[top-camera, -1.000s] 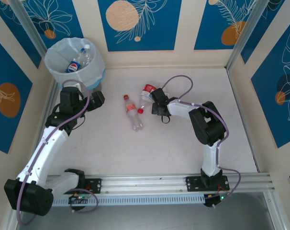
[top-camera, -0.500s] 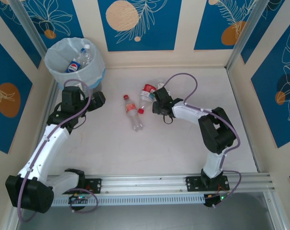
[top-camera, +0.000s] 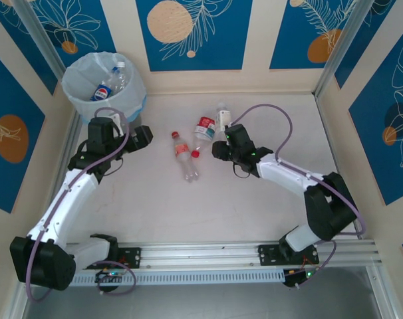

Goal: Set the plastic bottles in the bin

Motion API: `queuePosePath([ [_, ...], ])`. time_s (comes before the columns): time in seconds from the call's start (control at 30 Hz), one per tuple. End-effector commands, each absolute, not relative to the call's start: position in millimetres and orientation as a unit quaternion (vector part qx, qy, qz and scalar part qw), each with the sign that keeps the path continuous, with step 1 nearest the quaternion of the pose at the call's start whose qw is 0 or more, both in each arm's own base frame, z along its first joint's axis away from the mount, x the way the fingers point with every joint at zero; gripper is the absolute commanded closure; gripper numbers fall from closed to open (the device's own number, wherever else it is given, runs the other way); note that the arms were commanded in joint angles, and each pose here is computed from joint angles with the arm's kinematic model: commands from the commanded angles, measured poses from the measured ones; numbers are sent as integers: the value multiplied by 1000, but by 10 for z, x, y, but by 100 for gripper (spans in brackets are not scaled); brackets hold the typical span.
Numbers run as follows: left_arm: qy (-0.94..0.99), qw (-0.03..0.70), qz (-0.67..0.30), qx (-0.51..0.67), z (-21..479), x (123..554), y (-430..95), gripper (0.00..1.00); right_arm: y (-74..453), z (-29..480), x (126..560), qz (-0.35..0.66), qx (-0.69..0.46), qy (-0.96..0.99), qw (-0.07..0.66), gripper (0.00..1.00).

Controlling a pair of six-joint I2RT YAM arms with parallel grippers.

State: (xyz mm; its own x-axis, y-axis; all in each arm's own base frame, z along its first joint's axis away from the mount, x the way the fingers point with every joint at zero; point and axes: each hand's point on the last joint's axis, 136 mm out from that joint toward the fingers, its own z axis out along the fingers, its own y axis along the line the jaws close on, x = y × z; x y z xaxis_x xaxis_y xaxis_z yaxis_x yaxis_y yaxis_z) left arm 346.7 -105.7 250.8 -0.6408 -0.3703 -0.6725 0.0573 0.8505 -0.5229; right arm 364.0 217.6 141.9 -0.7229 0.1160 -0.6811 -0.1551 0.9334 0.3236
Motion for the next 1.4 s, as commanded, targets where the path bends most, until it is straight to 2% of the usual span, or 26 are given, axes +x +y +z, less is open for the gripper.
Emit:
queuePosePath([
  [0.0, 838, 432, -332, -38, 2799, 3483, -1332, 1, 2380, 1789, 3559, 262, -40, 876, 404, 100],
  [0.17, 810, 429, -399, 17, 2999, 3405, -1616, 1, 2557, 2109, 3409, 340, -71, 842, 412, 100],
  [0.47, 801, 413, -430, 57, 3214, 3274, -1946, 1, 2826, 2540, 3177, 435, -123, 785, 423, 100],
  [0.8, 759, 398, -501, 120, 3400, 3184, -2514, 1, 3213, 2780, 2927, 503, -209, 725, 422, 100],
  [0.9, 759, 396, -505, 108, 3426, 3257, -2537, 1, 3301, 2781, 2918, 490, -210, 730, 429, 100],
  [1.0, 757, 397, -508, 108, 3502, 3277, -2585, 1, 3359, 2681, 2961, 429, -210, 754, 450, 100],
  [1.17, 806, 403, -430, 46, 3289, 3460, -2457, 1, 3486, 2698, 2966, 374, -214, 761, 485, 100],
  [1.37, 812, 421, -404, 10, 3260, 3548, -2338, 1, 3438, 2651, 3109, 295, -193, 783, 513, 100],
])
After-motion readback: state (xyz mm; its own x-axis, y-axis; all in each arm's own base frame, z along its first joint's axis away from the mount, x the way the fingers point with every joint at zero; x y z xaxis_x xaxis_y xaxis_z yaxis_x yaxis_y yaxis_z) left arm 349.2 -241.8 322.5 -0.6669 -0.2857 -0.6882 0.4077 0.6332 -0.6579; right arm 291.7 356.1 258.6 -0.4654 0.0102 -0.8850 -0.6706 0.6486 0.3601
